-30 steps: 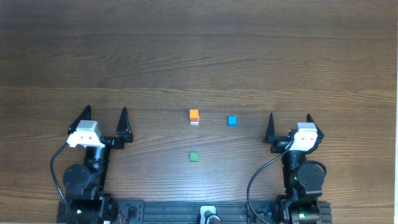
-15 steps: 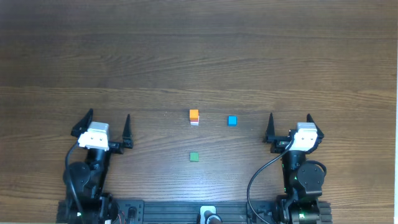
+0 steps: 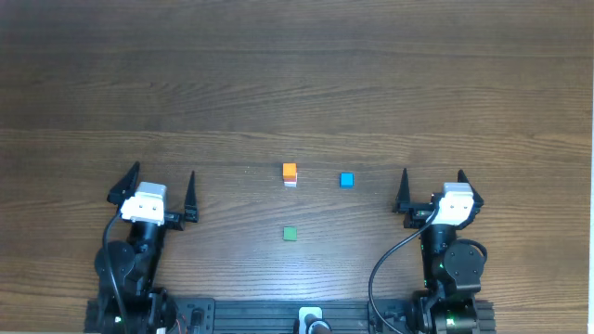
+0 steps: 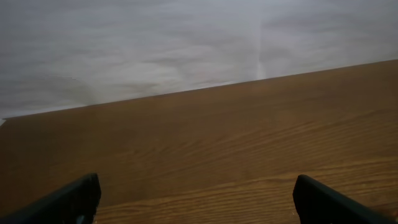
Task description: Stack Cubes
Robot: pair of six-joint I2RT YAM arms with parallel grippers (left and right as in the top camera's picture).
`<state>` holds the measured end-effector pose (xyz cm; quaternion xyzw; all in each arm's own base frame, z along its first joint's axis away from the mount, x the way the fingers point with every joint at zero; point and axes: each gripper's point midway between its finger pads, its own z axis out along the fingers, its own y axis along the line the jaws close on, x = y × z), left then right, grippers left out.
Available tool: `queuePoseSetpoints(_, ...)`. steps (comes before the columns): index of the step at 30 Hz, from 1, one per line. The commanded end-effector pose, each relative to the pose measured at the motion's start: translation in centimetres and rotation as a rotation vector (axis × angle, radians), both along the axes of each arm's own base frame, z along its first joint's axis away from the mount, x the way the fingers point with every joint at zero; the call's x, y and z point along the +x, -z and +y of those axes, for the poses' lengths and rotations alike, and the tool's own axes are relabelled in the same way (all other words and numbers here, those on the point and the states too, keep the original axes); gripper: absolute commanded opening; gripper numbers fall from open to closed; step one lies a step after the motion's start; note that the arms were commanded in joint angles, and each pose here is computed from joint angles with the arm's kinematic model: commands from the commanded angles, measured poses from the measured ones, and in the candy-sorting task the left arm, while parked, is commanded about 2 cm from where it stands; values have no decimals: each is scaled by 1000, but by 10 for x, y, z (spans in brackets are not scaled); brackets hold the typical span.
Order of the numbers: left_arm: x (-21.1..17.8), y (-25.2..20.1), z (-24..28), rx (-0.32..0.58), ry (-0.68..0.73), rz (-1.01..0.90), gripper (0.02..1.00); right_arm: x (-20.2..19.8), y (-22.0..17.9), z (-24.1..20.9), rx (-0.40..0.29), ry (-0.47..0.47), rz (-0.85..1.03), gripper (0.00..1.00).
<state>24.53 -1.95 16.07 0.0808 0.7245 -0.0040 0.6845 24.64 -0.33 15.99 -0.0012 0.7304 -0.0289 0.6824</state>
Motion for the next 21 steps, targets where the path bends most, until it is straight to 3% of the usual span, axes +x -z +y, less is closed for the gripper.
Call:
queuePoseSetpoints(1, 0, 1, -1, 21, 10, -4, 1000, 0, 2, -2, -5, 10, 2, 991)
queuePoseSetpoints(18, 0, 1, -1, 21, 10, -5, 1000, 0, 1, -3, -5, 15, 1, 993)
queuePoseSetpoints(21, 0, 1, -1, 21, 10, -5, 1000, 0, -6, 5, 37, -26, -29, 991)
